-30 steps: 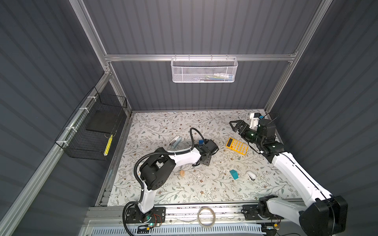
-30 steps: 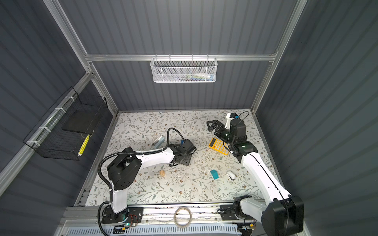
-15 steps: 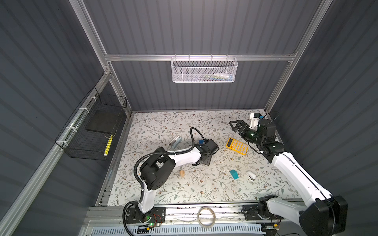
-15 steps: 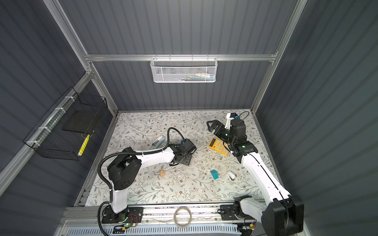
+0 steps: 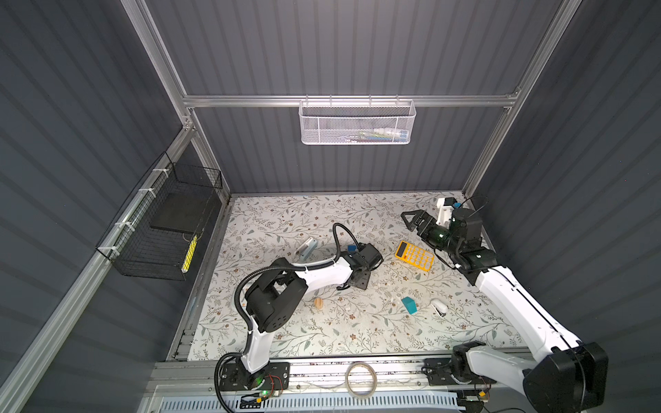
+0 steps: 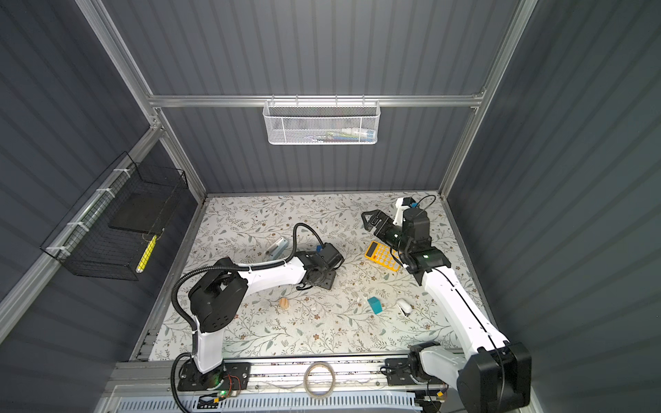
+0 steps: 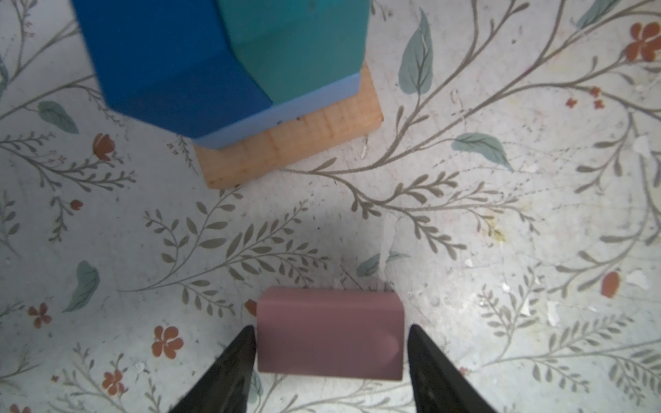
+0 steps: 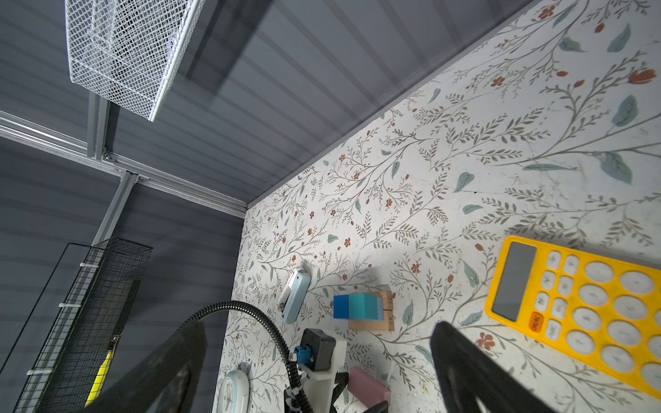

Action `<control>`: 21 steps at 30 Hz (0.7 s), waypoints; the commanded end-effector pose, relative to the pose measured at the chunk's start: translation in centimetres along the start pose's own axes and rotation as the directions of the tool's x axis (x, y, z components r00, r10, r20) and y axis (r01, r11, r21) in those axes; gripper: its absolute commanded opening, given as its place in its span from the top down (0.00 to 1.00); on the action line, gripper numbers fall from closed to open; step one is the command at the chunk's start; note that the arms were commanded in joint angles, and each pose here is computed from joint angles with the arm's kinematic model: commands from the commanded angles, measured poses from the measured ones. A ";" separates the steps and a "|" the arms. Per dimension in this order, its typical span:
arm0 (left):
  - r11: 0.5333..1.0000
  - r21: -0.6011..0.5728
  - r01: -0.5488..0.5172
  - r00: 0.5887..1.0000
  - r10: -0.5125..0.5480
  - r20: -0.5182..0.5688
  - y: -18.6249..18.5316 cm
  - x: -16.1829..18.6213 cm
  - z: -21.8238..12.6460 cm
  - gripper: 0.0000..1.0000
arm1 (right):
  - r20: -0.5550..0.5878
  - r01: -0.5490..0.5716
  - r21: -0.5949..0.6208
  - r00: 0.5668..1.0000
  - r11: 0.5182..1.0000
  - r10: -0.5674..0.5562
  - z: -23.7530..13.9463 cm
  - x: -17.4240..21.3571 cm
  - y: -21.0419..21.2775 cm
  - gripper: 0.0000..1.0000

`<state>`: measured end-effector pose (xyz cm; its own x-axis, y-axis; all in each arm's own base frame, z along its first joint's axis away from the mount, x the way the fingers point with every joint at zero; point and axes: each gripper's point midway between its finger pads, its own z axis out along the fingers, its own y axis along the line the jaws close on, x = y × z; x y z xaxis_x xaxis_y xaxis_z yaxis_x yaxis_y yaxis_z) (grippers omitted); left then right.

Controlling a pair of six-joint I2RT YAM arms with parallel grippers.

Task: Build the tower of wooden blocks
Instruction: 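Lift the pink block with the left gripper toward the stack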

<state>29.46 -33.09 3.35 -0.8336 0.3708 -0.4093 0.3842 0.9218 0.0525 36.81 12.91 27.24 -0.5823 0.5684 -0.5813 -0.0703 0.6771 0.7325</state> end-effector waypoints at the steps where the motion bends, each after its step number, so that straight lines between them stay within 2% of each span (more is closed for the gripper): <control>1: 1.000 -0.005 -0.015 0.999 0.014 -0.039 -0.3 0.6 0.5 0.33 | -0.003 -0.008 -0.005 1.000 1.000 0.008 0.2 0.0 -0.1 0.01; 13: 1.000 -0.007 -0.010 0.999 0.010 -0.042 -0.4 0.6 0.5 0.35 | -0.005 -0.006 -0.007 1.000 1.000 0.006 0.2 0.0 -0.1 0.01; 16: 1.000 -0.006 -0.007 0.999 0.006 -0.037 -0.3 0.5 0.3 0.39 | -0.004 -0.006 -0.005 1.000 1.000 0.006 0.2 0.0 -0.1 0.01; 20: 1.000 -0.012 0.009 0.999 -0.009 -0.031 0.0 0.1 -0.8 0.40 | -0.003 -0.006 -0.005 1.000 1.000 0.006 0.2 0.0 -0.1 0.01; 21: 1.000 0.002 0.019 1.000 -0.019 -0.007 -0.5 -1.2 -1.8 0.41 | -0.003 -0.005 -0.005 1.000 1.000 0.005 0.2 0.0 -0.1 0.01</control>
<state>29.20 -32.82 2.82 -0.8442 0.3796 -0.3786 0.3838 0.9209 0.0676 36.82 12.88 27.23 -0.5820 0.5688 -0.5811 -0.0695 0.6773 0.7325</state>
